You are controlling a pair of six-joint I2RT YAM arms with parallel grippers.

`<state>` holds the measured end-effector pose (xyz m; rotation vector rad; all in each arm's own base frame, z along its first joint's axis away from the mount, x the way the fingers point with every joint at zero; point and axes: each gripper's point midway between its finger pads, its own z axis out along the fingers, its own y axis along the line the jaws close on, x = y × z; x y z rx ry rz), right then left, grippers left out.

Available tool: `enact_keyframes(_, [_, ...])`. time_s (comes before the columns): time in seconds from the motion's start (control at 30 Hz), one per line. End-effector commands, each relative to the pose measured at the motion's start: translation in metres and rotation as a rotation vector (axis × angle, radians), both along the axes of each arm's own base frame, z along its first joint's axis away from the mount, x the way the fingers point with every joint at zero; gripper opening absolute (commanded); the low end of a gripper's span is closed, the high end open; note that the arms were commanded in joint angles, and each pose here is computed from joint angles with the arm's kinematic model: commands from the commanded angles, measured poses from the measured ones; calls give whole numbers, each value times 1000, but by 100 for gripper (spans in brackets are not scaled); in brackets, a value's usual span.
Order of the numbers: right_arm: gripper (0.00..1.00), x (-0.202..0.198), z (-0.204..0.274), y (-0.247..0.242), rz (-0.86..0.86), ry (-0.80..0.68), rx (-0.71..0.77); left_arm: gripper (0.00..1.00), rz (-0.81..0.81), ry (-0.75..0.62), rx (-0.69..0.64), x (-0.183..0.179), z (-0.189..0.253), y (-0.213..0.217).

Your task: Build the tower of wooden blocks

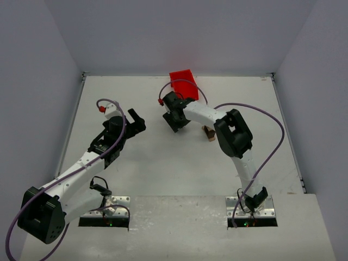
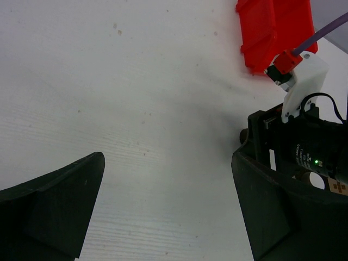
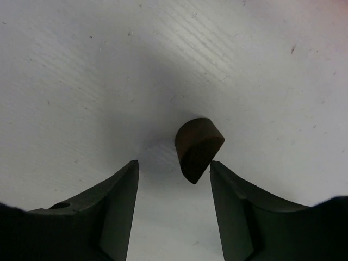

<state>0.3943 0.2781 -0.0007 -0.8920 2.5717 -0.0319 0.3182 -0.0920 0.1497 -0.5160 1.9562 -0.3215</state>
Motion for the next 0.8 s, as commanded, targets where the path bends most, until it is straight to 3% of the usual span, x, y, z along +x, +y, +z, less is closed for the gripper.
enact_keyframes(0.0, [51, 22, 17, 3, -47, -72, 35, 100, 13, -47, -20, 6, 15, -1])
enact_keyframes(0.27, [36, 25, 13, 5, -67, -74, 50, 100, 9, -43, -21, 7, 14, -2])
enact_keyframes(0.4, [22, 29, 15, 11, -60, -90, 75, 100, 7, -41, -20, 8, 13, -2])
enact_keyframes(0.5, [5, 21, 15, 24, -8, -61, 149, 100, 5, -36, -17, 8, 12, -3])
enact_keyframes(0.63, [0, 5, 28, 34, 40, -51, 253, 100, 0, -36, -19, 9, 12, -4])
enact_keyframes(0.77, [0, -36, 45, 54, 132, 77, 425, 100, 4, -40, -19, 8, 14, -3])
